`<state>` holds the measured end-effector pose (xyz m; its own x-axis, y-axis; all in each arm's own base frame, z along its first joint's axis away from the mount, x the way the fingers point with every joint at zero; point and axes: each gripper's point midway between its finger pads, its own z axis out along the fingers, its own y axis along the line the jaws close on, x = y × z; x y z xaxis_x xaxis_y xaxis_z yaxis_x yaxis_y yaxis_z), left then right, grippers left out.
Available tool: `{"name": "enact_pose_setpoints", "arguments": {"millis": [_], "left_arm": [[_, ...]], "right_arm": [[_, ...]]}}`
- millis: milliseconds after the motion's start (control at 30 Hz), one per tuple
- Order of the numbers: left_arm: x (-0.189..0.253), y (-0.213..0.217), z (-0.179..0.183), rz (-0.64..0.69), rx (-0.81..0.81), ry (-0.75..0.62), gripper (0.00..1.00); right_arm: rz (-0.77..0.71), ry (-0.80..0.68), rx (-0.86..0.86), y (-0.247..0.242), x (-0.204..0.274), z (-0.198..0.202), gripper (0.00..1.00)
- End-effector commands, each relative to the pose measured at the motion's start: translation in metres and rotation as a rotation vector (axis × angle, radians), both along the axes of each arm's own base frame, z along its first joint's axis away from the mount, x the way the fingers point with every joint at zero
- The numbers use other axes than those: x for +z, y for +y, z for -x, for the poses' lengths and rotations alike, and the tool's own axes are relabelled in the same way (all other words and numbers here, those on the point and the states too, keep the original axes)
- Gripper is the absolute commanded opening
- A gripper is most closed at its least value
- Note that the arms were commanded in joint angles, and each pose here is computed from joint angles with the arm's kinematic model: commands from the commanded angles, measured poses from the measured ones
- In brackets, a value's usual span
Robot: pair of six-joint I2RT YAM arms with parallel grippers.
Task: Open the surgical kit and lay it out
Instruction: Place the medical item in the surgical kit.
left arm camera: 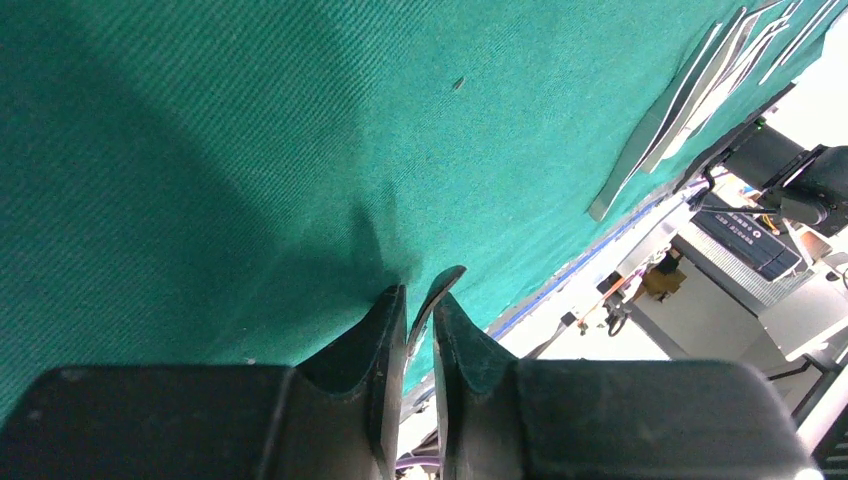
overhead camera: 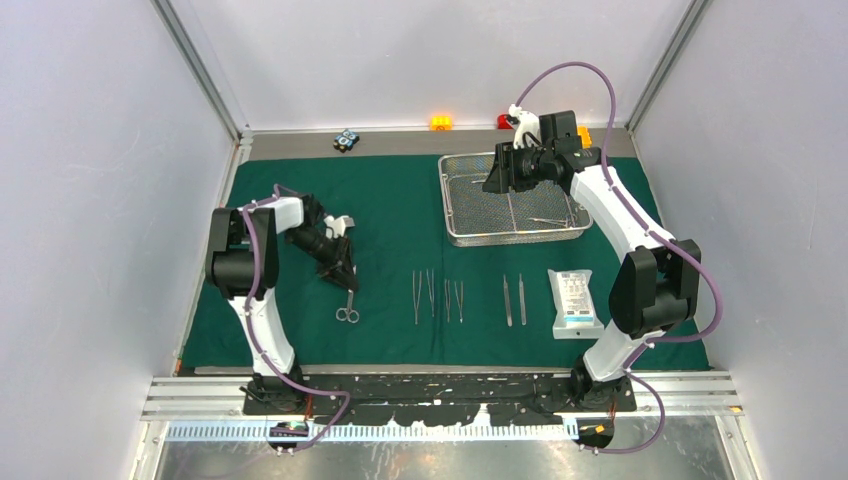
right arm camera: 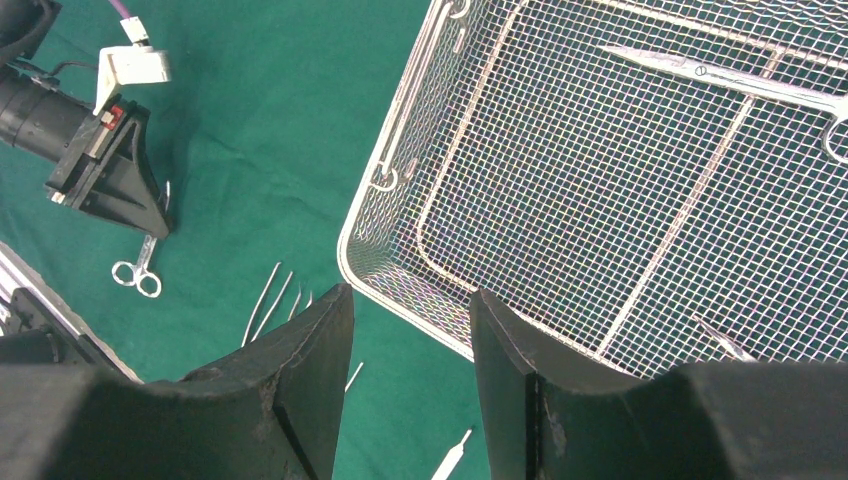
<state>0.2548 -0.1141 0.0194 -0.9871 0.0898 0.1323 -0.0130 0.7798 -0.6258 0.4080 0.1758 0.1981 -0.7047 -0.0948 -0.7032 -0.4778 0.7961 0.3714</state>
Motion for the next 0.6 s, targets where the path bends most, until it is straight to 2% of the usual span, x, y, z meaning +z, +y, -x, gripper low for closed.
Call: {"name": "enact_pose_setpoints", "arguments": {"millis": [0,567], "left_arm": [[0.0009,0.0041,-0.0046,-0.022,-0.011,-0.008,0.2],[0.0023,0.0102,-0.008,-0.065,-0.015,-0.028,0.28]], "right_arm": [[-0.022,-0.055,-0.004,0.0008,0.0167,-0.0044,0.52],[-0.029,-0.043,-0.001,0.0029,0.0133,-0.0056,0.51]]}}
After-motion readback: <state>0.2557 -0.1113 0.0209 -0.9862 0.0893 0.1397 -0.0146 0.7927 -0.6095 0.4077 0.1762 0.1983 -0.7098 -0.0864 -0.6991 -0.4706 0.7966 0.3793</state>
